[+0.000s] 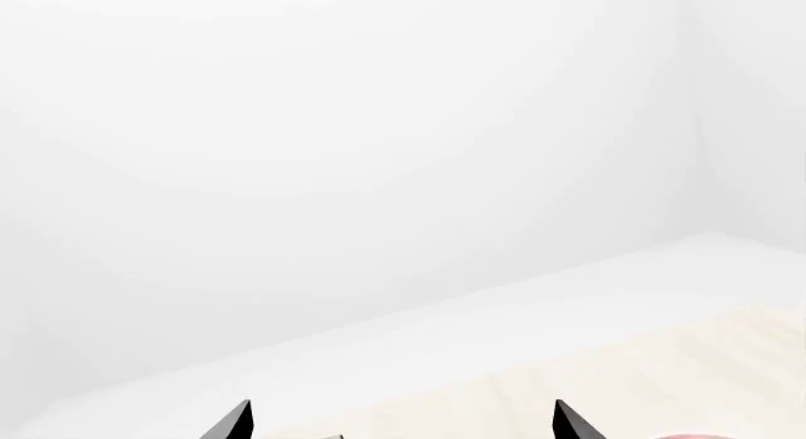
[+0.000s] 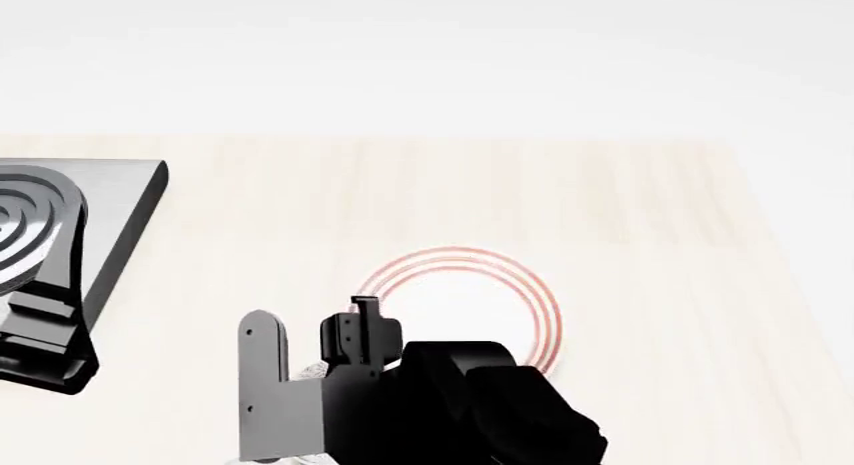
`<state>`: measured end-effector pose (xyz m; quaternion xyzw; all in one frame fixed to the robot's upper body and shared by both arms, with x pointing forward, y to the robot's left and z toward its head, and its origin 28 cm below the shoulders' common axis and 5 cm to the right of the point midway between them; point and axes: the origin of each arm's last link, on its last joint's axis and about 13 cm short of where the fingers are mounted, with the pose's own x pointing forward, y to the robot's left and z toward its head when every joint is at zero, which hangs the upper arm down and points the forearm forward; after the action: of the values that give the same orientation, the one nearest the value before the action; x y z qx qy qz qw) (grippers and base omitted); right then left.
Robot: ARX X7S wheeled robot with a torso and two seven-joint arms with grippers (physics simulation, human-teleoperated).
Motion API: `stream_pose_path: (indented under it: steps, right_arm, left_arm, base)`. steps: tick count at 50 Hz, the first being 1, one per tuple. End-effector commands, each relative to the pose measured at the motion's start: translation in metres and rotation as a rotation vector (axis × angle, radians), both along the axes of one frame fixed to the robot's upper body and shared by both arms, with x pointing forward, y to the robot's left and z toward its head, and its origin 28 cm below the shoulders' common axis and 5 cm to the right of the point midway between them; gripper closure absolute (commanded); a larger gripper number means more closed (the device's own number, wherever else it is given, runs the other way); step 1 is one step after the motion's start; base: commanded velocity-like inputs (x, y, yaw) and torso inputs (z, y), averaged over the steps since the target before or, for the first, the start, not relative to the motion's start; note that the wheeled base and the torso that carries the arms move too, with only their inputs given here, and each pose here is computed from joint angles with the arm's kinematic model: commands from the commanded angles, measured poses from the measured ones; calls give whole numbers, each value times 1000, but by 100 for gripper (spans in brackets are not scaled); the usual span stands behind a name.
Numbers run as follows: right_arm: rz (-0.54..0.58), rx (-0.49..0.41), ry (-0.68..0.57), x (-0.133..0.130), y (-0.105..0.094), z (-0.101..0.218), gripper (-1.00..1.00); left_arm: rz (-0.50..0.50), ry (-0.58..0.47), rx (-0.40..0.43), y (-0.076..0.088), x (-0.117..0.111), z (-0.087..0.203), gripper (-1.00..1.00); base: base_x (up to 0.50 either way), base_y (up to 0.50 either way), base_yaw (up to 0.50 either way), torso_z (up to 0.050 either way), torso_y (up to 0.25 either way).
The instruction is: Pick the akita bowl between the plate and the ramekin and place it on the plate.
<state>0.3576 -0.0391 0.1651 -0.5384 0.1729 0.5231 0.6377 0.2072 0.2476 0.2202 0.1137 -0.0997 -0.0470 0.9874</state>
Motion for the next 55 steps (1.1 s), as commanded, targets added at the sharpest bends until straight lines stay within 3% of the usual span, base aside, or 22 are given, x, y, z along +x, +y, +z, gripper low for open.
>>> stream_pose_path:
  steps: [1,33,34,55]
  right_arm:
    - [-17,-9,-6,5,1,-9,-100]
    - [46,-28,20,-2,7,-26,-100]
    - [45,-25,7,-1,7,-26,100]
    - [31,-65,-81,0,1,-13,100]
  left_arm:
    - [-3,1,-3,0,0,-1,-100]
    - [-3,-5,-11,2,-1,1,-100]
    - [-2,-5,-11,2,-1,1,-100]
    - [-5,-11,-10,1,-2,3,-100]
  base:
    - [0,0,0,0,0]
    - [0,0,0,0,0]
    - [0,0,0,0,0]
    - [0,0,0,0,0]
